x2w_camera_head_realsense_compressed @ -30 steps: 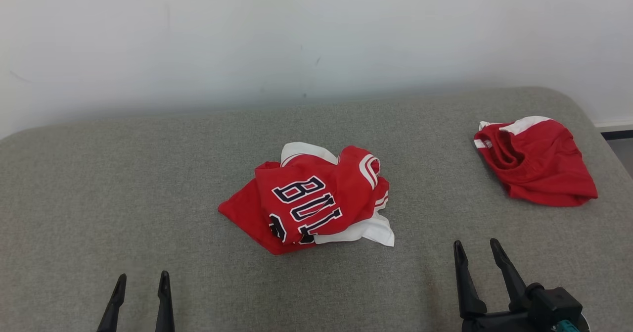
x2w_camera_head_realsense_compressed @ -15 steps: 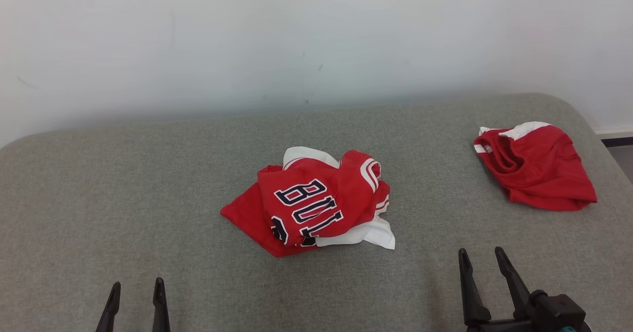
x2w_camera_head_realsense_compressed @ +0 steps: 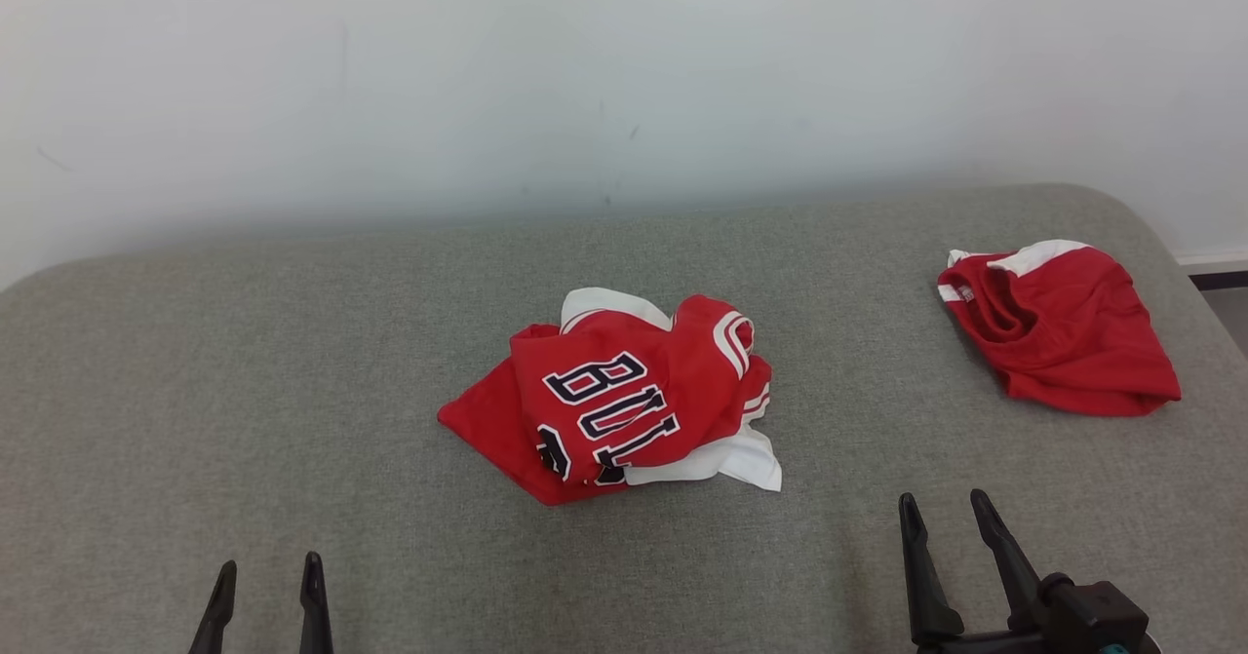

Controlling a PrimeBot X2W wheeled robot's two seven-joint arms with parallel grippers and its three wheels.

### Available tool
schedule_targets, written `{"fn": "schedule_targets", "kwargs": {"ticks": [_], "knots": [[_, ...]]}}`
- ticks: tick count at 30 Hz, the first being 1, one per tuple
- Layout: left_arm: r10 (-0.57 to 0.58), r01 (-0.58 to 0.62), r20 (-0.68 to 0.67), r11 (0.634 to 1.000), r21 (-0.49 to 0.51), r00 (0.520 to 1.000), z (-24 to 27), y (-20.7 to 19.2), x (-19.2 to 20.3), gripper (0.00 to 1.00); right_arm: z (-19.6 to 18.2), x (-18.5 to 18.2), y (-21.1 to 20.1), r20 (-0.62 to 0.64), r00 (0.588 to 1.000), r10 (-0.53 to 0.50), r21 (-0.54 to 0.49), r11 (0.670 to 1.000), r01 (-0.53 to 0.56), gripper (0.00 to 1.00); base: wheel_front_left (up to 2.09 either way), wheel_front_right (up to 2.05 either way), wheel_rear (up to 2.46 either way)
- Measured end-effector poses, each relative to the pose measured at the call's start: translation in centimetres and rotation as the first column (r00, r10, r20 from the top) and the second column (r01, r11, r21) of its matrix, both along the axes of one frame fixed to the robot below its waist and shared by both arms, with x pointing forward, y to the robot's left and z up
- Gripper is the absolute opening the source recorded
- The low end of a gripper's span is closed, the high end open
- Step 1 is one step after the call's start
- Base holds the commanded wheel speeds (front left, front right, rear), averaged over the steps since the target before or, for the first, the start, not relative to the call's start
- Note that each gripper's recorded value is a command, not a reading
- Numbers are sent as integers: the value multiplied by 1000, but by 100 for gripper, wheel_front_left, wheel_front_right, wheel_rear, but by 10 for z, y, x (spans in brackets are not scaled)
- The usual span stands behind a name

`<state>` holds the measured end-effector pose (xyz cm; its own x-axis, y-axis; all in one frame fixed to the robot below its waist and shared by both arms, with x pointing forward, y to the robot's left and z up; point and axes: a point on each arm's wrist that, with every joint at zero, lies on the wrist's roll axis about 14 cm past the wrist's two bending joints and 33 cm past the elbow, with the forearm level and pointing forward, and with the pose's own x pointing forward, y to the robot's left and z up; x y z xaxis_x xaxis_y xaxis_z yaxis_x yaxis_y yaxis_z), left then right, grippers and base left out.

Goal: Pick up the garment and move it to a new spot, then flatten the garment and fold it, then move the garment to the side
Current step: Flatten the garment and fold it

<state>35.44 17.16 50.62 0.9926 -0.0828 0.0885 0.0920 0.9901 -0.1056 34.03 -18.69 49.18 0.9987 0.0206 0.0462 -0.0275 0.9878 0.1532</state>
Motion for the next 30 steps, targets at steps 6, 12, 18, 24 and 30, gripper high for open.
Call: {"fn": "schedule_targets", "kwargs": {"ticks": [6,12,18,24,30], "knots": [[6,-6,-4,1000,-1,1000,-1,2,0,100,-2,1,3,-6,1000,9,-1,1000,-9,100,0,0,0],[11,-11,-16,1000,-19,1000,-5,2,0,100,-9,31,32,-42,993,115,-37,993,-116,100,0,0,0],[55,-57,-56,998,-35,997,-17,14,8,100,-94,103,69,-405,880,248,-118,940,-319,100,0,0,0],[75,-77,-61,996,-35,995,-19,20,9,100,-99,104,82,-430,860,275,-99,932,-348,0,0,0,0],[67,-69,-50,996,-50,997,-15,18,5,100,-84,95,87,-372,882,289,-48,943,-330,0,0,0,0]]}}
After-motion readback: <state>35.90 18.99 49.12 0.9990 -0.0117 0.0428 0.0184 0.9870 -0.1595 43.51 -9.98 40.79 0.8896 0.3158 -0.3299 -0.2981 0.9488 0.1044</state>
